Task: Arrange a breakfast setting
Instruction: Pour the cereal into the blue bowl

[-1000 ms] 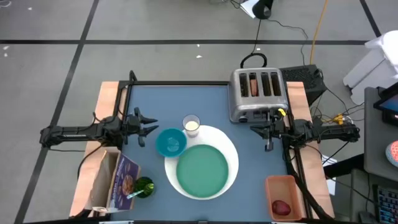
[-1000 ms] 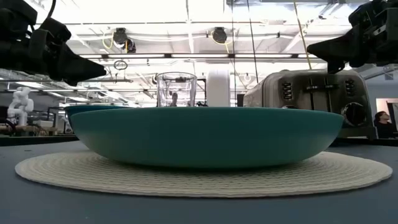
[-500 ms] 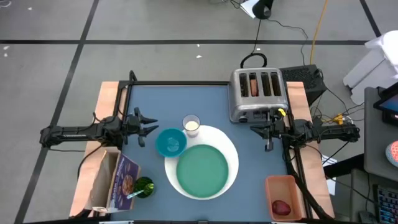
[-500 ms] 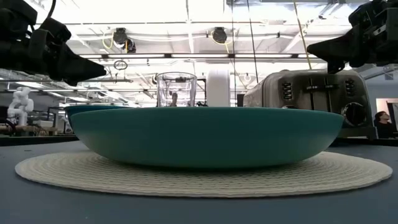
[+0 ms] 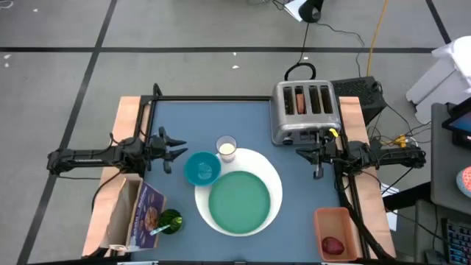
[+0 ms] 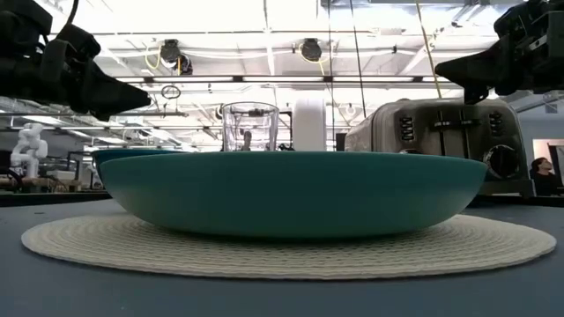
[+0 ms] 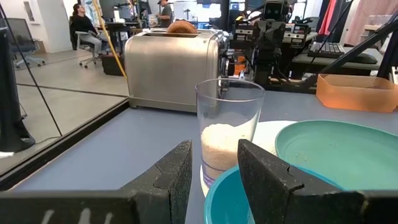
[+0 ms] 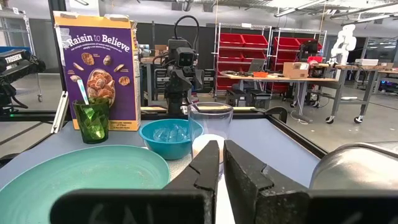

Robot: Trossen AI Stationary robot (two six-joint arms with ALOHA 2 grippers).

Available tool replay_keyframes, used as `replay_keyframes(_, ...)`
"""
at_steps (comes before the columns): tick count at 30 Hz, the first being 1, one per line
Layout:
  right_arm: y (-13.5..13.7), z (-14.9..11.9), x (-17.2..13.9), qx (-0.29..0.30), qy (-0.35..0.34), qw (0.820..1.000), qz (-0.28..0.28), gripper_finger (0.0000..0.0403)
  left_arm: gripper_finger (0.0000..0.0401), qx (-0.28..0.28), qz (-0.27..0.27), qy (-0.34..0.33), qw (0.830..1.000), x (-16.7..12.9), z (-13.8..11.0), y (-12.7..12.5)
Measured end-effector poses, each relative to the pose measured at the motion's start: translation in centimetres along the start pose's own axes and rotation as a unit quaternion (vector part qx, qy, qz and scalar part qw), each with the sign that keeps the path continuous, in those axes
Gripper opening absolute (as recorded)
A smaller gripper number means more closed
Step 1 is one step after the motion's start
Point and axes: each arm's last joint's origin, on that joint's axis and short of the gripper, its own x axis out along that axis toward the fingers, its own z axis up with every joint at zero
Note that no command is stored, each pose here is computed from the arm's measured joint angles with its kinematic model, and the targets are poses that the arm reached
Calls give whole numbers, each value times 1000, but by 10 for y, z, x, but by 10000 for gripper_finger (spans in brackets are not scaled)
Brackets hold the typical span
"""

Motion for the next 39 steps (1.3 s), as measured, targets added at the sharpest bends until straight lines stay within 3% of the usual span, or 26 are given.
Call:
replay_keyframes(5, 0, 0, 0, 0, 0, 1000, 0, 18, 136, -3, 0, -22, 1000, 0, 4, 0)
replay_keyframes(9, 0, 0, 0, 0, 0, 1000, 0, 18, 136, -14, 0, -100, 995, -2, 19, 0)
replay_keyframes(15, 0, 0, 0, 0, 0, 1000, 0, 18, 136, -38, 3, -289, 957, -16, 55, 2)
replay_keyframes(19, 0, 0, 0, 0, 0, 1000, 0, 18, 136, -46, 43, -328, 943, -27, 88, 6)
replay_keyframes(25, 0, 0, 0, 0, 0, 1000, 0, 18, 136, -54, 77, -259, 961, -36, 158, 8)
replay_keyframes(31, 0, 0, 0, 0, 0, 1000, 0, 18, 136, -129, 75, -134, 980, -31, 226, 8)
replay_keyframes(35, 0, 0, 0, 0, 0, 1000, 0, 18, 136, -181, 83, -37, 979, -25, 261, 6)
replay_keyframes(39, 0, 0, 0, 0, 0, 1000, 0, 18, 136, -230, 96, 49, 967, -22, 291, 4)
